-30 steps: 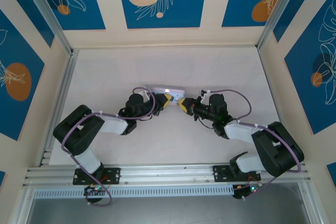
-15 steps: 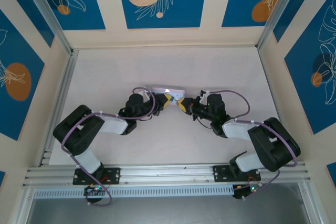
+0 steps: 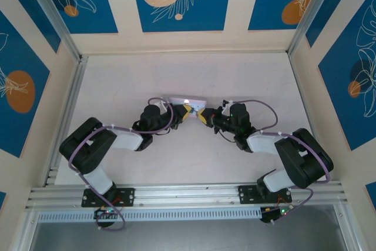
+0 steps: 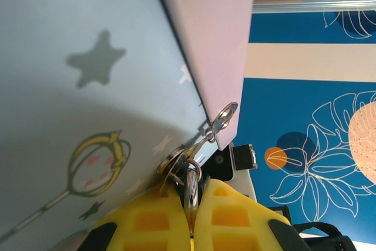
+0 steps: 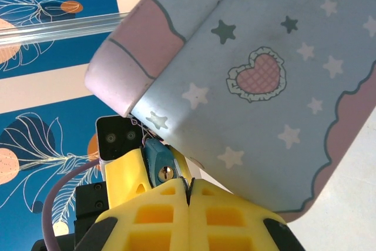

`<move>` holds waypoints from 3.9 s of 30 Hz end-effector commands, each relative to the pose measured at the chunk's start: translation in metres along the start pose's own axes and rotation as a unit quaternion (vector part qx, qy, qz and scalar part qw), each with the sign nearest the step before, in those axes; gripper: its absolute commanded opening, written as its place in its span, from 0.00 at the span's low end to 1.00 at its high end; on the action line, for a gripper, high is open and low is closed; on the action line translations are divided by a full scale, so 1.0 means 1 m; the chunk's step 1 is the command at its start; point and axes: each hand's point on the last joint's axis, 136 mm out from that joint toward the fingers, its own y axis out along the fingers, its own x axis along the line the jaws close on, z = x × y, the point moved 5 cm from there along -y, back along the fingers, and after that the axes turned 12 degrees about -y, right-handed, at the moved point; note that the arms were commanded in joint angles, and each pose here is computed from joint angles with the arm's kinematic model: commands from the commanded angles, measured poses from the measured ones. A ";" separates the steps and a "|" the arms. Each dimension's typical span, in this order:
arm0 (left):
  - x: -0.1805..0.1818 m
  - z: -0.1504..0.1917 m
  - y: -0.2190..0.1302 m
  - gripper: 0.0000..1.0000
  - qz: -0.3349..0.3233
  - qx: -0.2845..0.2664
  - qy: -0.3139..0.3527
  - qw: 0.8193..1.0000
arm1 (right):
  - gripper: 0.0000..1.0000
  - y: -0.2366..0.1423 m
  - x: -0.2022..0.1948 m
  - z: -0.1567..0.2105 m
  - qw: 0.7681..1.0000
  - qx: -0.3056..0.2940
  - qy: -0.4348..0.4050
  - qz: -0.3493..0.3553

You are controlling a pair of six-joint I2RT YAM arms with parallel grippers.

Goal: Unlock the padlock with the key

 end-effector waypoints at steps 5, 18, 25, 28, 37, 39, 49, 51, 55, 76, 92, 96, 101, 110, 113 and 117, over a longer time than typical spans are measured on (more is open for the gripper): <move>-0.025 0.004 0.000 0.00 0.042 0.011 0.019 0.999 | 0.00 0.005 0.016 -0.001 1.000 -0.004 -0.011 -0.024; -0.023 0.003 0.000 0.00 0.039 0.009 0.019 0.999 | 0.00 0.001 0.021 0.000 0.999 -0.007 -0.019 -0.024; -0.022 0.003 0.000 0.00 0.037 0.009 0.020 0.999 | 0.00 -0.004 0.018 0.001 1.000 -0.013 -0.024 -0.013; -0.022 0.003 0.000 0.00 0.037 0.010 0.021 0.999 | 0.00 -0.006 0.018 0.001 0.999 -0.015 -0.028 -0.006; -0.023 0.003 0.001 0.00 0.037 0.010 0.021 0.999 | 0.00 -0.005 0.017 0.000 0.999 -0.014 -0.030 -0.003; -0.024 0.003 0.001 0.00 0.038 0.010 0.021 0.999 | 0.00 -0.004 0.016 -0.001 0.999 -0.016 -0.030 -0.001; -0.025 0.003 0.001 0.00 0.039 0.011 0.021 0.999 | 0.00 0.001 0.019 -0.002 0.999 -0.013 -0.029 -0.005; -0.025 0.003 0.001 0.00 0.039 0.011 0.020 0.999 | 0.00 0.002 0.019 -0.002 0.999 -0.012 -0.029 -0.005; -0.025 0.003 0.001 0.00 0.040 0.011 0.021 0.999 | 0.00 0.004 0.018 -0.001 1.000 -0.010 -0.028 -0.005; -0.025 0.005 0.003 0.00 0.040 0.018 0.019 0.999 | 0.00 0.018 0.038 0.001 0.990 0.042 -0.102 -0.088; -0.025 0.007 0.001 0.00 0.039 0.022 0.022 0.999 | 0.00 0.028 0.034 -0.012 0.988 0.066 -0.106 -0.092; -0.026 0.007 0.002 0.00 0.039 0.025 0.023 0.999 | 0.00 0.036 0.048 -0.009 0.986 0.082 -0.091 -0.114; -0.028 0.009 0.002 0.00 0.042 0.028 0.024 0.998 | 0.00 0.038 0.051 -0.017 0.986 0.083 -0.105 -0.104; -0.027 0.009 -0.001 0.00 0.041 0.029 0.024 0.998 | 0.00 0.033 0.034 -0.031 0.981 0.095 -0.162 -0.054; -0.026 0.009 -0.001 0.00 0.040 0.029 0.023 0.999 | 0.00 0.032 0.032 -0.035 0.980 0.096 -0.169 -0.052; -0.026 0.009 -0.001 0.00 0.039 0.026 0.023 0.999 | 0.00 0.035 0.034 -0.030 0.979 0.106 -0.162 -0.058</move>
